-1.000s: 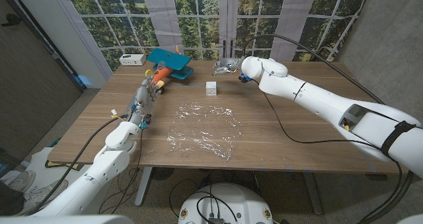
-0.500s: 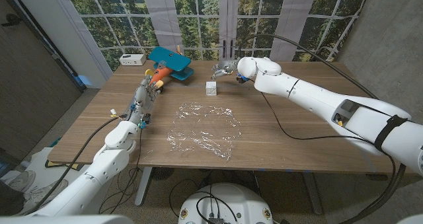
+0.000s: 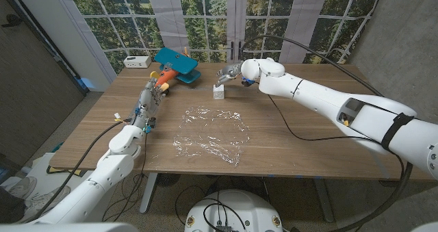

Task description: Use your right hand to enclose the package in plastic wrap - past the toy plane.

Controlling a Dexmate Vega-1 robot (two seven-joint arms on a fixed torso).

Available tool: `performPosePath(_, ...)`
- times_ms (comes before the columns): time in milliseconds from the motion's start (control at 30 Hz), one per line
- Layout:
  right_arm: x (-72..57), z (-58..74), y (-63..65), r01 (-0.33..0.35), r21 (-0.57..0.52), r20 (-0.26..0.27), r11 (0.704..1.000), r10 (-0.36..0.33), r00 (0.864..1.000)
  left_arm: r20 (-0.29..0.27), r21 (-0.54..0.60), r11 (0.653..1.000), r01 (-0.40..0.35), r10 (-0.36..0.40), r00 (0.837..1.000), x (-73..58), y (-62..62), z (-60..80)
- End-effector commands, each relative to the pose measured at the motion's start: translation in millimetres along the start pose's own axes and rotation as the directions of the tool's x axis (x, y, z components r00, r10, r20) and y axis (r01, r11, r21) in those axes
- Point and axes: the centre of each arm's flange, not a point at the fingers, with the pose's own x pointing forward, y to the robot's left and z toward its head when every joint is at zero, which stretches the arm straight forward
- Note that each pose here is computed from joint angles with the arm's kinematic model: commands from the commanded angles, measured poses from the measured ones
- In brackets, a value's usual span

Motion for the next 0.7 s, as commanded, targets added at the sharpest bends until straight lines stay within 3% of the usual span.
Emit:
performPosePath(33, 11.7, 9.2, 3.6, -0.04, -0.078, -0.015, 0.996, 0.039, 0.999, 0.004, 0.005, 1.0, -0.013, 0.013, 1.0, -3.1, 0.1, 1.9)
performPosePath(700, 28.9, 15.6, 9.1, -0.087, -0.167, -0.051, 0.982, 0.08, 0.996, 0.007, 0.002, 1.0, -0.025, 0.025, 1.0, -6.4, -0.1, 3.0)
